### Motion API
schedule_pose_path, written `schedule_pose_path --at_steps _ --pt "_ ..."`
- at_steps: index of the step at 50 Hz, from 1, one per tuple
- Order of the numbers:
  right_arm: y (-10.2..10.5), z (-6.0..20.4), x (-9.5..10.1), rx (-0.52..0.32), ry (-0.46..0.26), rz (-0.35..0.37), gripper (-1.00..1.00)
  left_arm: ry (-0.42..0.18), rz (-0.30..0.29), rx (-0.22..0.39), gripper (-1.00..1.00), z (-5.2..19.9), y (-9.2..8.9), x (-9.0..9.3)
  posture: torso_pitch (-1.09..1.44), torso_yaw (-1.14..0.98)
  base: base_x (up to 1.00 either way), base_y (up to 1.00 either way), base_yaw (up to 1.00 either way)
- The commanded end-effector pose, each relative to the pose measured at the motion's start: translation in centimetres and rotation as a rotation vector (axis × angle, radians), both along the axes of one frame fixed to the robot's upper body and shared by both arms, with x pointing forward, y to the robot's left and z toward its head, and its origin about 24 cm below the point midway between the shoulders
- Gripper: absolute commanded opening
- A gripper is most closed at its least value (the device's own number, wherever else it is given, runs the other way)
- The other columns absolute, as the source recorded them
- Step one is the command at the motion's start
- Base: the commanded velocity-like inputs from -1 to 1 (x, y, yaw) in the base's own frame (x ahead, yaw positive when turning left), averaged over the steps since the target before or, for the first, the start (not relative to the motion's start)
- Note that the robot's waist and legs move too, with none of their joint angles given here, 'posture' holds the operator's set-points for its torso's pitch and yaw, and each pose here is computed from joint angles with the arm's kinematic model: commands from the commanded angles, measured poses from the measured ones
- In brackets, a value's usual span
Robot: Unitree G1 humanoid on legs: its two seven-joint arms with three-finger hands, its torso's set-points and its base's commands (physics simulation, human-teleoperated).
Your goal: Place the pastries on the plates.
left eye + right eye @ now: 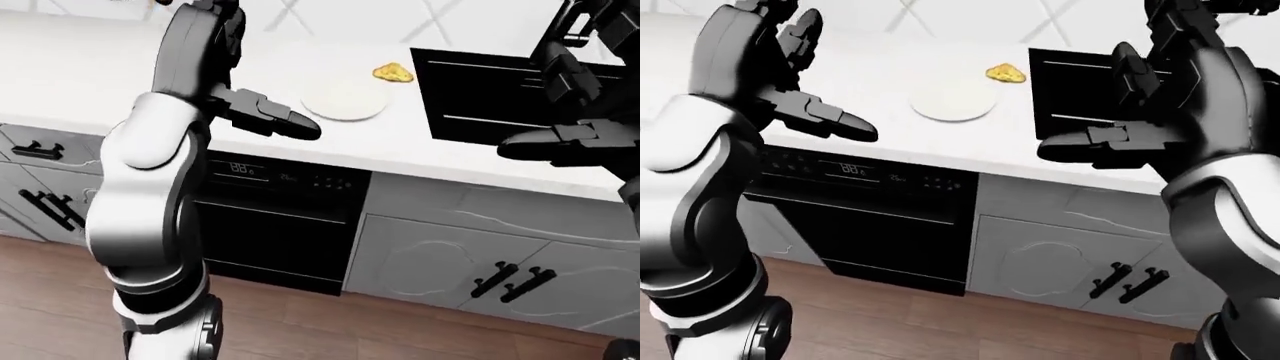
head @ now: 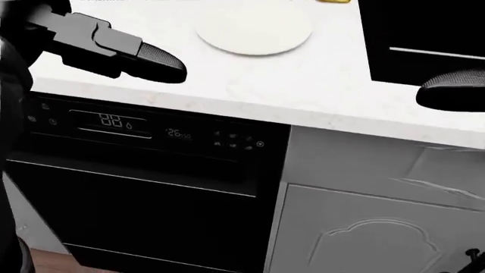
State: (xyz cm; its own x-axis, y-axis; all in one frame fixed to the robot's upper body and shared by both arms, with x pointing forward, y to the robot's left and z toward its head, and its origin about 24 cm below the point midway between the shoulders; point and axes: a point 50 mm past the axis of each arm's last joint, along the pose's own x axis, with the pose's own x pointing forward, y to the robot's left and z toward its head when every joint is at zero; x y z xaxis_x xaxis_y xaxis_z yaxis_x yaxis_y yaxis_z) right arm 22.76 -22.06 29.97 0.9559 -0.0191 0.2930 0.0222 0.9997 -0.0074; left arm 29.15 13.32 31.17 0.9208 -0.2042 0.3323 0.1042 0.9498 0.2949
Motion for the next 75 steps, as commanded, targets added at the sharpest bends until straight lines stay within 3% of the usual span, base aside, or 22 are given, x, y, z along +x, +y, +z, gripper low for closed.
schedule_pose_path --at_steps 1,43,75 --pt "0.2 1.2 -0.7 -0.005 -0.076 0.006 1.00 -0.112 0.026 -0.007 1.00 1.7 0.4 -1.0 0.00 0.00 0.08 0.00 0.00" --pt "0.0 2.4 -0.9 0.006 -0.107 -0.005 1.00 -0.134 0.030 -0.006 1.00 3.5 0.8 -1.3 0.00 0.00 0.19 0.03 0.00" --pt "-0.2 1.9 -0.7 0.052 -0.096 0.007 1.00 -0.128 0.031 -0.004 1.00 3.0 0.8 -1.1 0.00 0.00 0.10 0.15 -0.12"
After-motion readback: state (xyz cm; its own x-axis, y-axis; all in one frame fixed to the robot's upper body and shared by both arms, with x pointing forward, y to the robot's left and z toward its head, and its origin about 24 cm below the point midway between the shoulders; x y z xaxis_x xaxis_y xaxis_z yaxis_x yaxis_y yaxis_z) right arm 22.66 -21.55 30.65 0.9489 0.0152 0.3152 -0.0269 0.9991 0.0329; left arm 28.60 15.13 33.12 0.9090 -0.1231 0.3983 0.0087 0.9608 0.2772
